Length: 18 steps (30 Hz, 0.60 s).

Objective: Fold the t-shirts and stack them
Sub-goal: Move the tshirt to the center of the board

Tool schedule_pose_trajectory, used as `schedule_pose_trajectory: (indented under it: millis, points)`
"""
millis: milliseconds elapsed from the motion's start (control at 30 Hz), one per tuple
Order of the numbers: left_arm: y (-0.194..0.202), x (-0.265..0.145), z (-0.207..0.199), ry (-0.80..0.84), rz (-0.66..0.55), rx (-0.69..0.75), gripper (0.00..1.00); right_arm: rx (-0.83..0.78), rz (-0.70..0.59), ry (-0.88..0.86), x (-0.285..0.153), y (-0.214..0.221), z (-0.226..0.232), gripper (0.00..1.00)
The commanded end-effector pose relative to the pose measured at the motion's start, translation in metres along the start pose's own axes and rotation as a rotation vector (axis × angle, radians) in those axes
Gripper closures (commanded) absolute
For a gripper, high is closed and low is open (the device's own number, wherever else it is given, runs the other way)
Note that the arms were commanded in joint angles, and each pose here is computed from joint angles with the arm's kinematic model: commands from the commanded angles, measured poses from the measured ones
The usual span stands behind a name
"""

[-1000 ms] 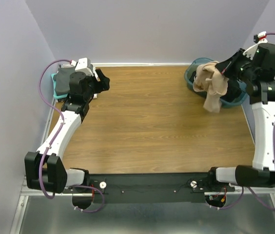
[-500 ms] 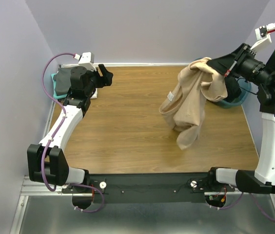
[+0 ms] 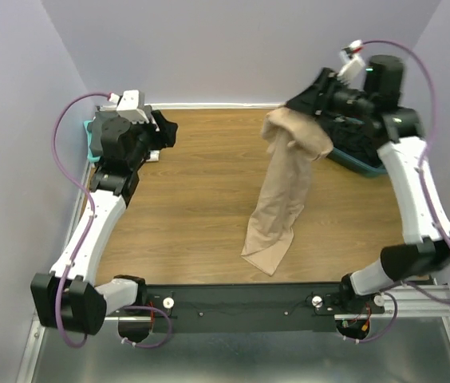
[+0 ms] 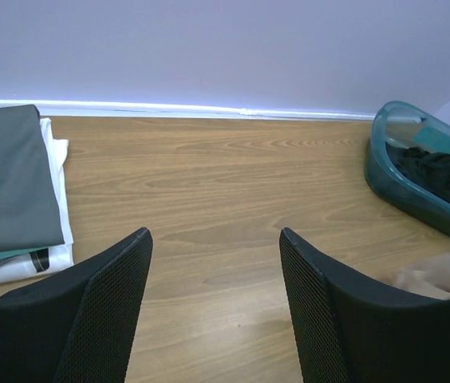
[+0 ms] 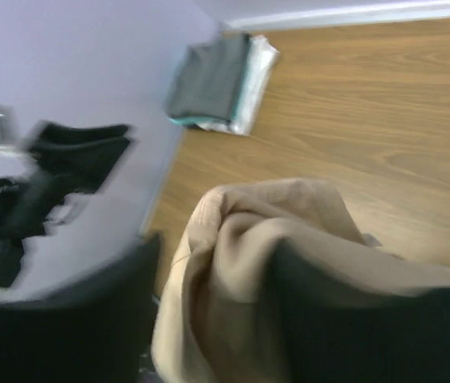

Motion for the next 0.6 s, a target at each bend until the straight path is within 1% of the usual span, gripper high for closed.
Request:
schedule_pose_trajectory:
  millis: [0,33,67,100,133,167,200,233,267,300,333,367,400,467,500,533,567]
  points:
    - [0.02,-0.033,0.006,-0.054,0.064,-0.024,0.28,0.047,0.112,0.205,0.075,0.037,-0.052,0.2]
    - [0.026,-0.036,0.006,-0.054,0.081,-0.037,0.28,0.064,0.137,0.236,0.085,0.045,-0.064,0.15]
    - [0.032,-0.041,0.005,-0.056,0.104,-0.063,0.28,0.097,0.198,0.28,0.102,0.062,-0.085,0.09]
    - [0.035,-0.048,0.003,-0.04,0.107,-0.075,0.28,0.103,0.22,0.307,0.108,0.07,-0.092,0.08]
    - [0.048,-0.051,0.003,-0.04,0.139,-0.09,0.28,0.111,0.242,0.352,0.114,0.08,-0.104,0.07]
    - [0.053,-0.055,0.003,-0.039,0.152,-0.107,0.28,0.111,0.253,0.372,0.115,0.085,-0.108,0.07]
    - [0.055,-0.062,-0.001,-0.027,0.147,-0.131,0.28,0.129,0.29,0.405,0.114,0.101,-0.117,0.07]
    - [0.068,-0.065,0.0,-0.027,0.174,-0.147,0.28,0.126,0.302,0.445,0.112,0.109,-0.122,0.07]
    - [0.071,-0.067,-0.001,-0.022,0.179,-0.158,0.27,0.127,0.315,0.47,0.109,0.117,-0.126,0.07]
    - [0.076,-0.071,-0.002,-0.02,0.181,-0.177,0.27,0.13,0.35,0.502,0.1,0.134,-0.13,0.07]
    - [0.078,-0.072,-0.003,-0.016,0.185,-0.182,0.27,0.121,0.35,0.563,0.095,0.14,-0.136,0.07]
    - [0.079,-0.073,-0.007,-0.007,0.186,-0.183,0.27,0.128,0.375,0.612,0.084,0.156,-0.141,0.07]
    - [0.079,-0.073,-0.01,-0.004,0.187,-0.193,0.27,0.128,0.371,0.68,0.078,0.163,-0.146,0.06]
    - [0.079,-0.07,-0.017,0.012,0.185,-0.194,0.27,0.126,0.385,0.732,0.068,0.176,-0.15,0.06]
    - [0.083,-0.066,-0.025,0.026,0.2,-0.191,0.27,0.126,0.4,0.784,0.059,0.189,-0.155,0.05]
    - [0.084,-0.063,-0.029,0.036,0.206,-0.187,0.27,0.135,0.413,0.791,0.055,0.196,-0.155,0.05]
    - [0.086,-0.06,-0.033,0.047,0.217,-0.193,0.27,0.128,0.411,0.834,0.051,0.201,-0.159,0.04]
Point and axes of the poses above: each gripper's point midway between its finger pads, its own x axis out along the fingers, its own z axis along the line the jaws close on, y = z × x, the point moved 9 cm from there along -x, back along the fingers, and after that the axes turned 7 degrees about -x, right-handed, at the moved point
